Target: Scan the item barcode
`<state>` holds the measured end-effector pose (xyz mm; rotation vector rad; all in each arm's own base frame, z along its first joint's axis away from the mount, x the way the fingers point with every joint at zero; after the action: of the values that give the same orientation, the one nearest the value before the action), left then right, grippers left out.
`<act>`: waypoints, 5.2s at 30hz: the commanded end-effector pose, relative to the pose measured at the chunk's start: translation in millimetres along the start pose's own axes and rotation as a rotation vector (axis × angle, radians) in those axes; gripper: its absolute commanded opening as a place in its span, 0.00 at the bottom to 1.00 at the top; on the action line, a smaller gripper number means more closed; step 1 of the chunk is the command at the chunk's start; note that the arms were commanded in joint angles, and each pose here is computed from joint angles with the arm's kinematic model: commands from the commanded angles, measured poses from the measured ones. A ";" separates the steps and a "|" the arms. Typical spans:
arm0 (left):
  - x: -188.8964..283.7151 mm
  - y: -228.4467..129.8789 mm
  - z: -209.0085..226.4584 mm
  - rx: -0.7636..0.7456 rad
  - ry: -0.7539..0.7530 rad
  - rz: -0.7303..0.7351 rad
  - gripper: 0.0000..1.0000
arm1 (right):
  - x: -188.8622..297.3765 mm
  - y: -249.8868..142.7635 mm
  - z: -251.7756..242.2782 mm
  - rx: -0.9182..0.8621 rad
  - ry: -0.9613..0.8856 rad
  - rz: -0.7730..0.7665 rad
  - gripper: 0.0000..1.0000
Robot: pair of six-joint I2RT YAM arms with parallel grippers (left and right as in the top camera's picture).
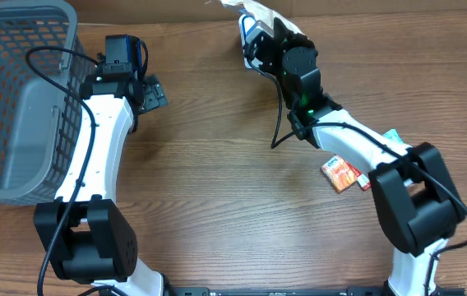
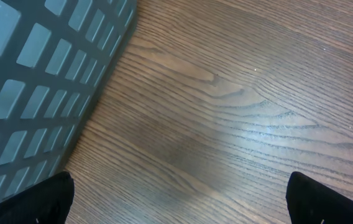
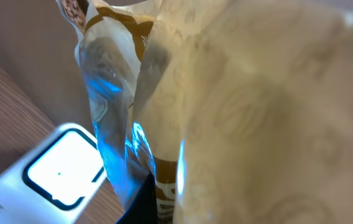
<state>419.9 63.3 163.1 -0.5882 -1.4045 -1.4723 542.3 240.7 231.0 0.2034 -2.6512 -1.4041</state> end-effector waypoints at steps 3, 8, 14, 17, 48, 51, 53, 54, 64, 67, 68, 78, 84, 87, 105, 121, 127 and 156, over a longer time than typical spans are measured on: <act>5.4 6.1 5.2 0.025 0.015 -0.023 1.00 | -10.8 -18.6 7.0 0.045 -0.035 0.024 0.04; 5.4 6.1 5.3 0.025 0.016 -0.023 1.00 | -15.3 -24.8 12.7 0.037 -0.048 0.007 0.04; 5.4 6.1 5.3 0.025 0.016 -0.023 1.00 | -15.8 -18.4 8.5 0.021 -0.074 -0.030 0.04; 5.4 6.1 5.2 0.025 0.015 -0.023 1.00 | -16.4 -23.9 12.8 0.030 -0.057 -0.010 0.04; 5.4 6.1 5.2 0.025 0.015 -0.023 1.00 | -15.9 -44.6 47.5 0.047 -0.066 0.042 0.04; 5.4 6.1 5.2 0.025 0.015 -0.023 1.00 | -11.3 -20.8 26.5 -0.004 -0.163 -0.027 0.04; 5.4 6.1 5.3 0.025 0.016 -0.023 1.00 | -7.0 -5.1 12.3 -0.030 -0.201 -0.062 0.03; 5.4 6.1 5.2 0.025 0.015 -0.023 1.00 | -5.1 1.2 7.3 -0.035 -0.208 -0.071 0.03; 5.4 6.1 5.3 0.025 0.016 -0.023 1.00 | 42.3 62.3 -35.2 -0.325 -0.130 0.001 0.03; 5.4 6.1 5.2 0.025 0.015 -0.023 1.00 | 71.2 72.3 -53.0 -0.474 -0.093 0.071 0.03; 5.4 6.1 5.3 0.025 0.016 -0.023 1.00 | 81.3 72.8 -55.3 -0.518 -0.067 0.102 0.03; 5.4 6.1 5.3 0.025 0.016 -0.023 1.00 | 192.7 -17.2 10.7 -0.715 0.495 0.762 0.04; 5.4 6.1 5.3 0.025 0.016 -0.023 1.00 | 237.2 -88.3 25.9 -0.681 0.515 1.108 0.04; 5.4 6.1 5.2 0.025 0.015 -0.023 1.00 | 242.9 -110.5 30.3 -0.681 0.503 1.169 0.15; 5.4 6.1 5.2 0.025 0.015 -0.023 0.99 | 221.2 -137.5 -9.2 -0.690 0.192 1.149 1.00; 5.4 6.1 5.3 0.025 0.016 -0.023 1.00 | 221.5 -136.3 -7.0 -0.745 0.176 1.159 1.00; 5.4 6.1 5.2 0.025 0.015 -0.023 1.00 | 221.5 -136.3 -7.1 -0.745 0.176 1.159 1.00; 5.4 6.1 5.2 0.025 0.015 -0.023 1.00 | 296.2 -23.7 -153.6 -0.884 -0.075 0.600 1.00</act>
<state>420.0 63.3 163.1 -0.5879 -1.4048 -1.4724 295.7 70.2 288.2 -0.7041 -1.6027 -2.0146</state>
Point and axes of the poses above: each gripper's point midway between its finger pads, its own x axis back along the fingers, its own z axis along the line the jaws close on, y = z × x, the point moved 1 cm from there along x, back along the fingers, and after that the axes turned 14 degrees about -x, right-handed, at the moved point
